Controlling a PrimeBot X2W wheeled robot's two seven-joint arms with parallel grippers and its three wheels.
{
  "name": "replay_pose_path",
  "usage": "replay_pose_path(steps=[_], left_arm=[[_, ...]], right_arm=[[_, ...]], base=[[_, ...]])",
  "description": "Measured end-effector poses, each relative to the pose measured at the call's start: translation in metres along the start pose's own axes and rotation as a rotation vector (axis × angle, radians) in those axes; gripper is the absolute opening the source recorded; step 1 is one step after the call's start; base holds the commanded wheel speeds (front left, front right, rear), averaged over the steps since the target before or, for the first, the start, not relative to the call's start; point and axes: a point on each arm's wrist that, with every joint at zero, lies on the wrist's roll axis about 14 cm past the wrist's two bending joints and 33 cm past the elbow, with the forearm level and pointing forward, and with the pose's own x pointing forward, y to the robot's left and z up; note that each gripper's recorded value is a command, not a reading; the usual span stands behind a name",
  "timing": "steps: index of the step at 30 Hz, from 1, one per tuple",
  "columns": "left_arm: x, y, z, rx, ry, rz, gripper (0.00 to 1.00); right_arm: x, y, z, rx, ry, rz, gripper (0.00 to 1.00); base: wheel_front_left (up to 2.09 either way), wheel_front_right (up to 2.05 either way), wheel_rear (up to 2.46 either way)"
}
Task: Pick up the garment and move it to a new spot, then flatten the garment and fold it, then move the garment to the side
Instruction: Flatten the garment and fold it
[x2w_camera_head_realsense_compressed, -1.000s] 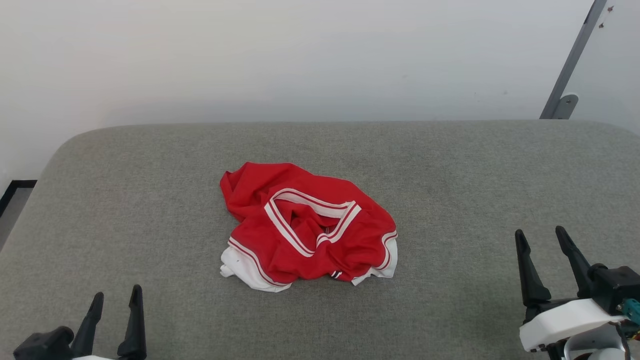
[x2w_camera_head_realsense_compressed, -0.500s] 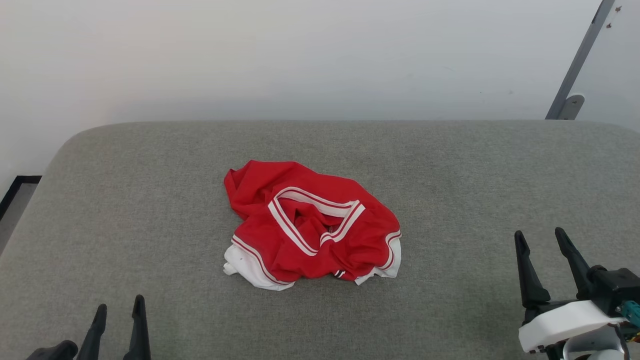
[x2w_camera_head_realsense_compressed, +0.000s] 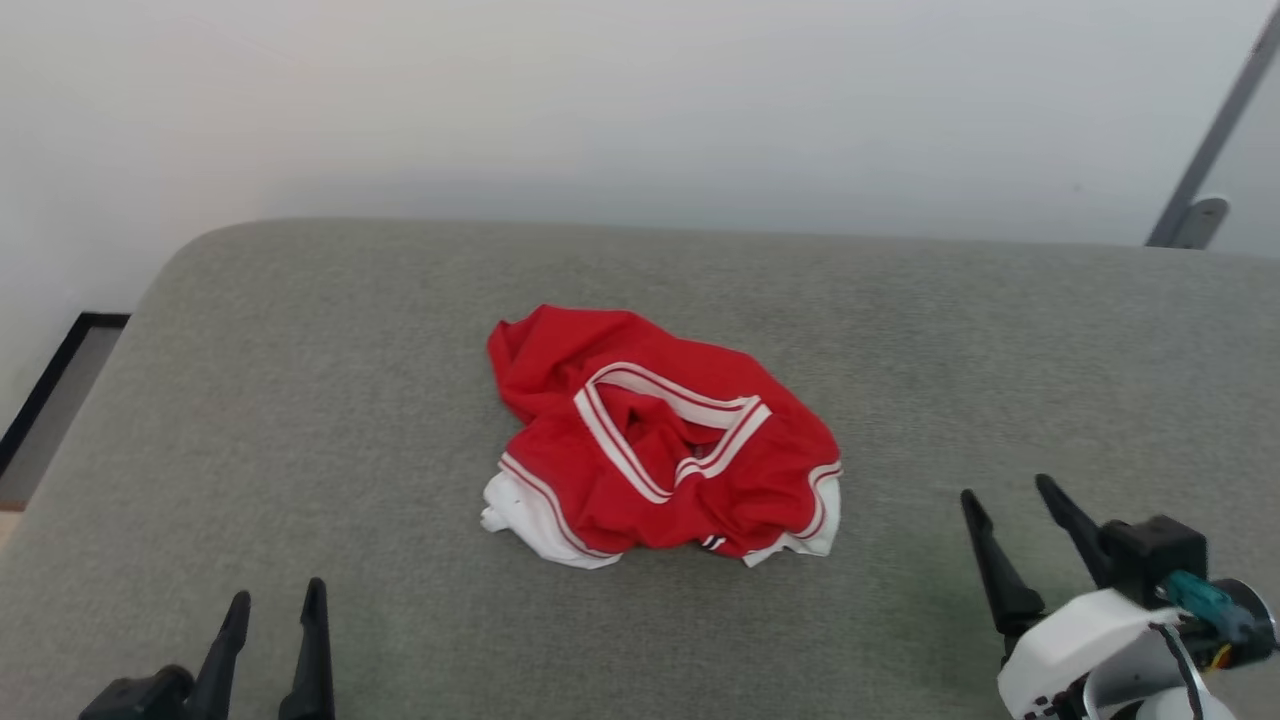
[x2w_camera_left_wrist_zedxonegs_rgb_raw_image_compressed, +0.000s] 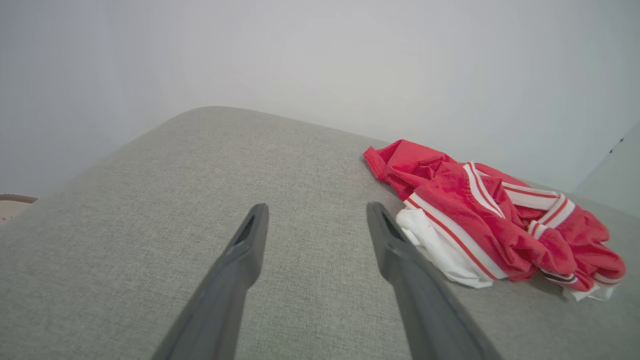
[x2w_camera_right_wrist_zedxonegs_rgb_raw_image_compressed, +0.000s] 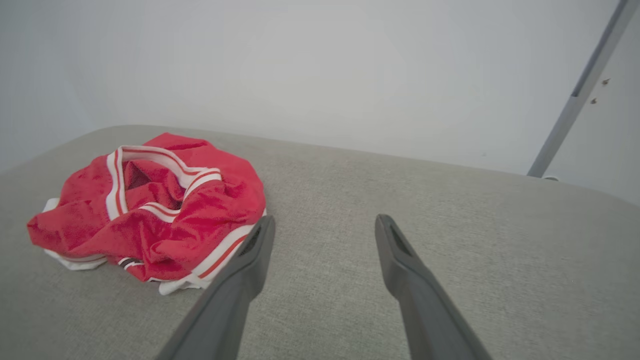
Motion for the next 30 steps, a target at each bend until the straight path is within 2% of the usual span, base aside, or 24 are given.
replay_pose_path(steps=[7, 17, 27, 28, 29, 30], left_arm=[[-0.001, 0.001, 0.004, -0.005, -0.015, 0.009, 1.00], [0.001, 0.007, 0.000, -0.040, -0.010, 0.055, 1.00], [0.005, 0.017, -0.004, -0.047, 0.009, 0.102, 1.00], [0.005, 0.018, -0.006, -0.050, 0.012, 0.108, 1.00], [0.005, 0.019, -0.007, -0.053, 0.015, 0.115, 1.00], [0.005, 0.020, -0.008, -0.053, 0.017, 0.119, 1.00]], right_arm=[[0.029, 0.031, -0.035, -0.074, 0.228, 0.157, 1.00], [0.061, 0.059, -0.085, -0.158, 0.504, 0.306, 1.00], [0.090, 0.076, -0.126, -0.234, 0.720, 0.393, 1.00], [0.093, 0.077, -0.129, -0.231, 0.733, 0.397, 0.44], [0.097, 0.078, -0.130, -0.235, 0.737, 0.403, 0.00], [0.099, 0.080, -0.130, -0.237, 0.744, 0.408, 0.00]], base=[[0.00, 0.00, 0.00], [0.00, 0.00, 0.00], [0.00, 0.00, 0.00], [0.00, 0.00, 0.00], [0.00, 0.00, 0.00], [0.00, 0.00, 0.00]])
